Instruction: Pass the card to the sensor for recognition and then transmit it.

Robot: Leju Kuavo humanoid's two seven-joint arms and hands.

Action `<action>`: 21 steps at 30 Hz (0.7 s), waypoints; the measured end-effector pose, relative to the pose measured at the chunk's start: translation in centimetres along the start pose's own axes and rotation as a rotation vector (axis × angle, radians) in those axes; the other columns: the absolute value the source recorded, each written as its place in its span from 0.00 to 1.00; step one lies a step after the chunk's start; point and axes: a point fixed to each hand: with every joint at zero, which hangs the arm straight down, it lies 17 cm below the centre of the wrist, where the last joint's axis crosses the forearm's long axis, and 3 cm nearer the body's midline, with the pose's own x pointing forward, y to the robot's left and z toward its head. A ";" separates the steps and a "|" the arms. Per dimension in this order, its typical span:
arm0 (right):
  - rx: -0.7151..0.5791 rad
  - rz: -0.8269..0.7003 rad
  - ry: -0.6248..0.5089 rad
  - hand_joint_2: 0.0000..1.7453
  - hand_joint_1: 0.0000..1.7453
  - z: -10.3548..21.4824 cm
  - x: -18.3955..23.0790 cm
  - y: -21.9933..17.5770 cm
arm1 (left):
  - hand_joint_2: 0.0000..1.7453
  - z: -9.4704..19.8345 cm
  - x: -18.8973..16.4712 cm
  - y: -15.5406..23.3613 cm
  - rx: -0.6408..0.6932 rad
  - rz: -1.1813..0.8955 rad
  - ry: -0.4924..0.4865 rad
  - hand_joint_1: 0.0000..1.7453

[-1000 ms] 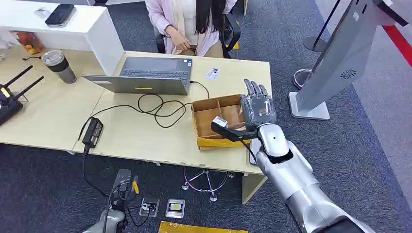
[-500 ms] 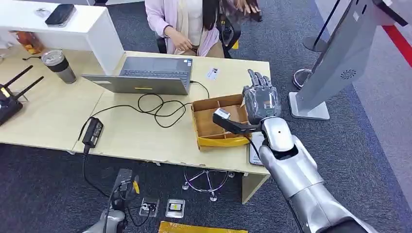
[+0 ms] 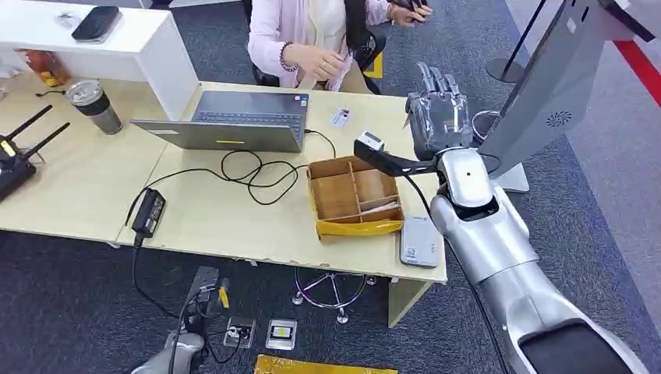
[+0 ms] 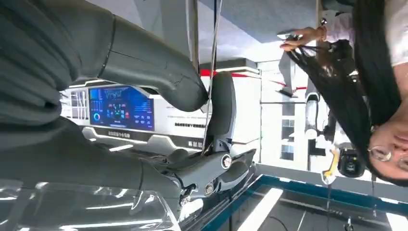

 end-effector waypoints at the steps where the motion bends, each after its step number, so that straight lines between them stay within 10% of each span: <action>1: 0.001 0.000 0.000 1.00 1.00 -0.1 0.0 0.0 | 0.00 0.0 0.1 0.0 0.000 0.000 -0.001 0.00; 21: 0.074 -0.011 -0.010 1.00 1.00 0.2 1.5 3.0 | 0.00 0.0 0.5 -0.3 -0.001 0.012 0.005 0.00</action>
